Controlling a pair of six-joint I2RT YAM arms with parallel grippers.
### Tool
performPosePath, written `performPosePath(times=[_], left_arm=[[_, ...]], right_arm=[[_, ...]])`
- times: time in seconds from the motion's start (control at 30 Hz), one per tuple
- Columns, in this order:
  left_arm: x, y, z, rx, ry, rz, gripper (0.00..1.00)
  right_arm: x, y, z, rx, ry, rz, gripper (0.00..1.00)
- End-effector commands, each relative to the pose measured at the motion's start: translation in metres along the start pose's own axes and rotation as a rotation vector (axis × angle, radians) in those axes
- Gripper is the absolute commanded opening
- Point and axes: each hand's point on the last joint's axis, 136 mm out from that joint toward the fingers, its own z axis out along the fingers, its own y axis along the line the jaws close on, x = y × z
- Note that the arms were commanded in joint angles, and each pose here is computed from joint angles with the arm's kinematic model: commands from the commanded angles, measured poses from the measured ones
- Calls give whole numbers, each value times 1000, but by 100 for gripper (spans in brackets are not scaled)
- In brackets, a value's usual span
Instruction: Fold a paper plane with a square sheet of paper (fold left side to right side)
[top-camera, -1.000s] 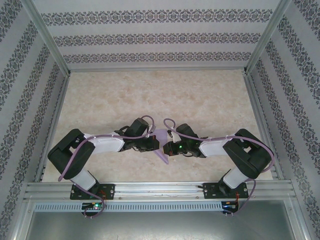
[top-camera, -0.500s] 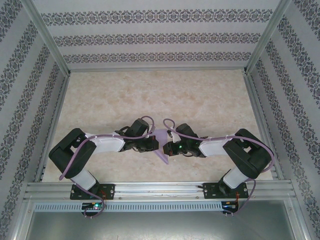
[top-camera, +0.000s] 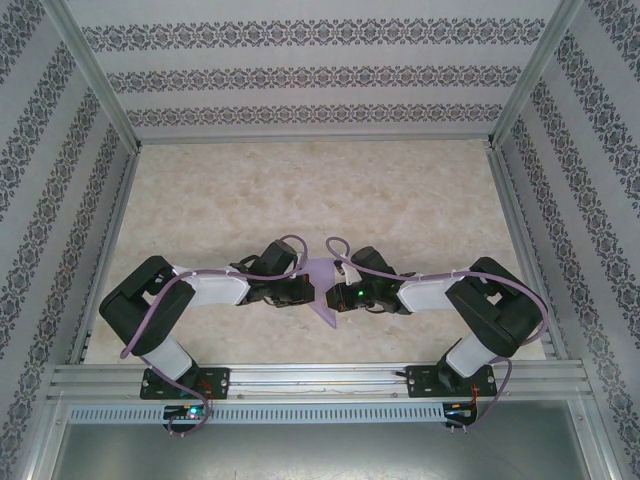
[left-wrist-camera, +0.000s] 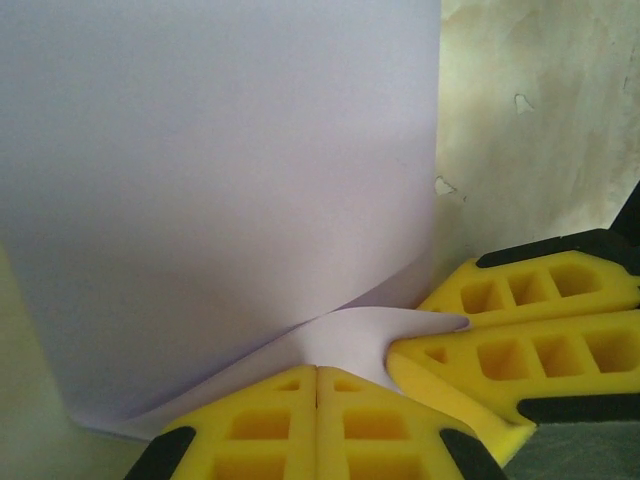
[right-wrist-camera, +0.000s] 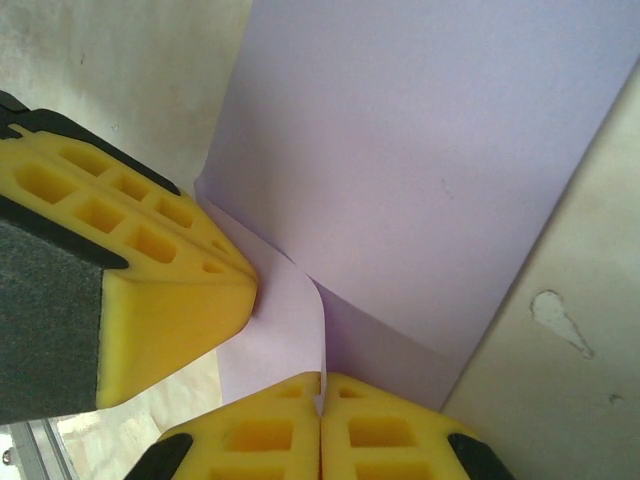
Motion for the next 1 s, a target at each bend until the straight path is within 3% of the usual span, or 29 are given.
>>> performPosePath(times=[0.0,0.4,0.73,0.83,0.97], left_arm=[[7,10,5,-38,10,1,5],[16,34,12,-117,32,-25,2],[20,42,10,-144,32,-35,1],[19,41,11,-139,30,-34,1],[19,41,11,-139,29,-33,1]], right_arm=[[26,-36,6,136,78,34,7],[15,-23,0,93,53,36,12],[-28,6,-27,37,-33,20,32],[-32,6,-41,58,-57,19,39],[-26,9,-57,63,-66,25,41]])
